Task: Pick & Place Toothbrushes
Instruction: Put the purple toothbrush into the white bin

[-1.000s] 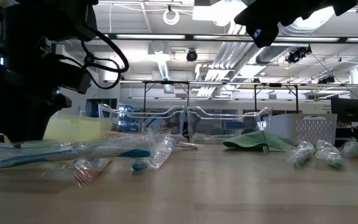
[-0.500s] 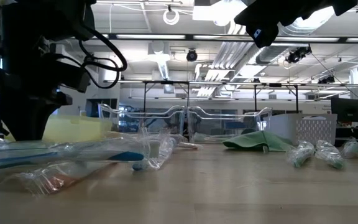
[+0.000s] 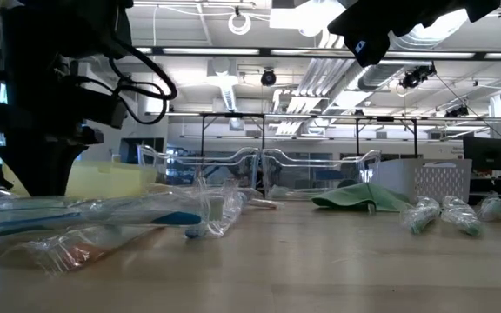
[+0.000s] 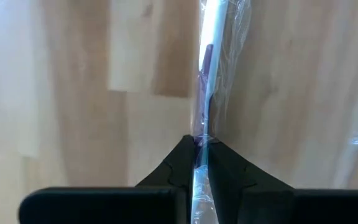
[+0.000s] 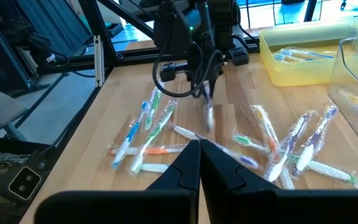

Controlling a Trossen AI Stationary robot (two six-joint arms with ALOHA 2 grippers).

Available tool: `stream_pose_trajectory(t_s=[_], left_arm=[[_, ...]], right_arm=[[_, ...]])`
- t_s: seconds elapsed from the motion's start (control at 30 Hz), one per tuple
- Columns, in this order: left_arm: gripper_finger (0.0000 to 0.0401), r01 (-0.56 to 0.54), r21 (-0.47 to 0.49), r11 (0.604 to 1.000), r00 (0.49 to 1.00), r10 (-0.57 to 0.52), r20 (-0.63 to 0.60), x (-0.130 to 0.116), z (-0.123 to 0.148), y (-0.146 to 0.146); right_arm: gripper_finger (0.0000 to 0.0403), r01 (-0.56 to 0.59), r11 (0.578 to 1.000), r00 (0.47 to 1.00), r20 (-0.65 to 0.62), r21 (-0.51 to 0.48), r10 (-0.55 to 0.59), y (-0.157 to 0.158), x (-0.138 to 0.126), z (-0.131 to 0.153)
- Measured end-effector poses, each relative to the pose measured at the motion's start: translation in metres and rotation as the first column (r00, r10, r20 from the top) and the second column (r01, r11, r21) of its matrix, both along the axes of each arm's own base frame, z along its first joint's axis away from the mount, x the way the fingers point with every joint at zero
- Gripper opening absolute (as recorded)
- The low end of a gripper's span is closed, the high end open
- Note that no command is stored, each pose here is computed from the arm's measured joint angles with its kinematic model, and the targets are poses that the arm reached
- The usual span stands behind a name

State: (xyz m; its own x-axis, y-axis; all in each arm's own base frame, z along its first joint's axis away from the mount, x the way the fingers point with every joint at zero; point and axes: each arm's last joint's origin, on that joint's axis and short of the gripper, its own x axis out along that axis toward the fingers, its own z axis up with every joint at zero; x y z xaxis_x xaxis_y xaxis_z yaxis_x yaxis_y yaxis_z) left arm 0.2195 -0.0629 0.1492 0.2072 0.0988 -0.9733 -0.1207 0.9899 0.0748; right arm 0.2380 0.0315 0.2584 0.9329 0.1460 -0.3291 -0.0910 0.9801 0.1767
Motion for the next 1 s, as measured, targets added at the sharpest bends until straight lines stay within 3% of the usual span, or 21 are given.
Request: stream_pose_trajectory(t_s=[0.8,1.0], left_arm=[[0.0029,0.033,0.032,0.999,0.999,-0.032,-0.021,-0.003,0.002,0.001],[0.0028,0.086,0.115,0.99,0.996,-0.088,0.007,0.009,0.022,0.001]], right_arm=[[0.0002,0.01,1.0,0.999,-0.032,0.022,-0.009,0.0,-0.001,-0.003],[0.0002,0.01,1.0,0.999,-0.038,0.02,-0.009,0.0,-0.001,-0.003]])
